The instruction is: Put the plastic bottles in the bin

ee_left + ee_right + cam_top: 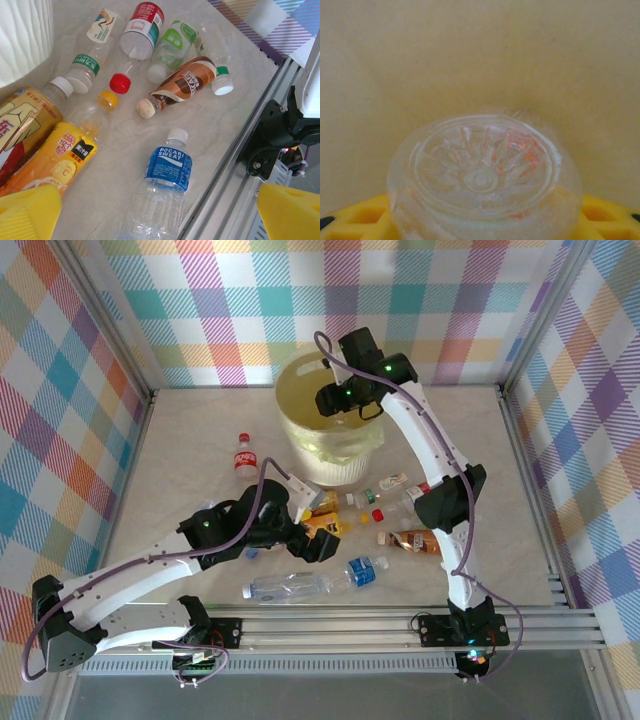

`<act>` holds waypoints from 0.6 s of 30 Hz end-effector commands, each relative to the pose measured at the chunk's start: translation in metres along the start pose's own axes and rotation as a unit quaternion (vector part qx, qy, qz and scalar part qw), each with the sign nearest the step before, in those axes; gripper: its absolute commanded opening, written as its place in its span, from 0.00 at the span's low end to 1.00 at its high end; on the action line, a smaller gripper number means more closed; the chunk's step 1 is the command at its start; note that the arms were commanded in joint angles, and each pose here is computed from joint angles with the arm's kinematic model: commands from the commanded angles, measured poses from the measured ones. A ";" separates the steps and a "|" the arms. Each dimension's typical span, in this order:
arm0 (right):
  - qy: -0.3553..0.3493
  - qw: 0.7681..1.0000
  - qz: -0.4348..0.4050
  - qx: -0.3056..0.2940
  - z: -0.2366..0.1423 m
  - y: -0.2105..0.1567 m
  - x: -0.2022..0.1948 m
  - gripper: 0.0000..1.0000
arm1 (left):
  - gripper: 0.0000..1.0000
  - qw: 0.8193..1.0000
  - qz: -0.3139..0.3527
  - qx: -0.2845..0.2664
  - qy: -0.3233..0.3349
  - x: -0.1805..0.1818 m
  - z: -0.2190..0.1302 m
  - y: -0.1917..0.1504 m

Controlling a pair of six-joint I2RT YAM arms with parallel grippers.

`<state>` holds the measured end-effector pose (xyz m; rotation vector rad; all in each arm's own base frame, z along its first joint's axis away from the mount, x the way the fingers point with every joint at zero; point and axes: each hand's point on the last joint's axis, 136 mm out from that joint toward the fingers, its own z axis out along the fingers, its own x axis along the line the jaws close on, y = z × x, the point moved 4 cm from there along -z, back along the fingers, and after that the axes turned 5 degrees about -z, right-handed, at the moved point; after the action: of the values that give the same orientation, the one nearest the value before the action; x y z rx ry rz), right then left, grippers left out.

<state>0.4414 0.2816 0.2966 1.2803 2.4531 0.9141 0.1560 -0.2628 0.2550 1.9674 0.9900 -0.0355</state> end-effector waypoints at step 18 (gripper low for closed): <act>0.004 0.998 0.006 -0.064 -0.048 0.022 0.003 0.87 | 1.00 0.998 0.040 0.037 -0.034 -0.026 0.014 -0.006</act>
<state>0.4410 0.2834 0.2931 1.3095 2.4647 0.9243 0.1457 -0.2801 0.2419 2.0505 0.9433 -0.0676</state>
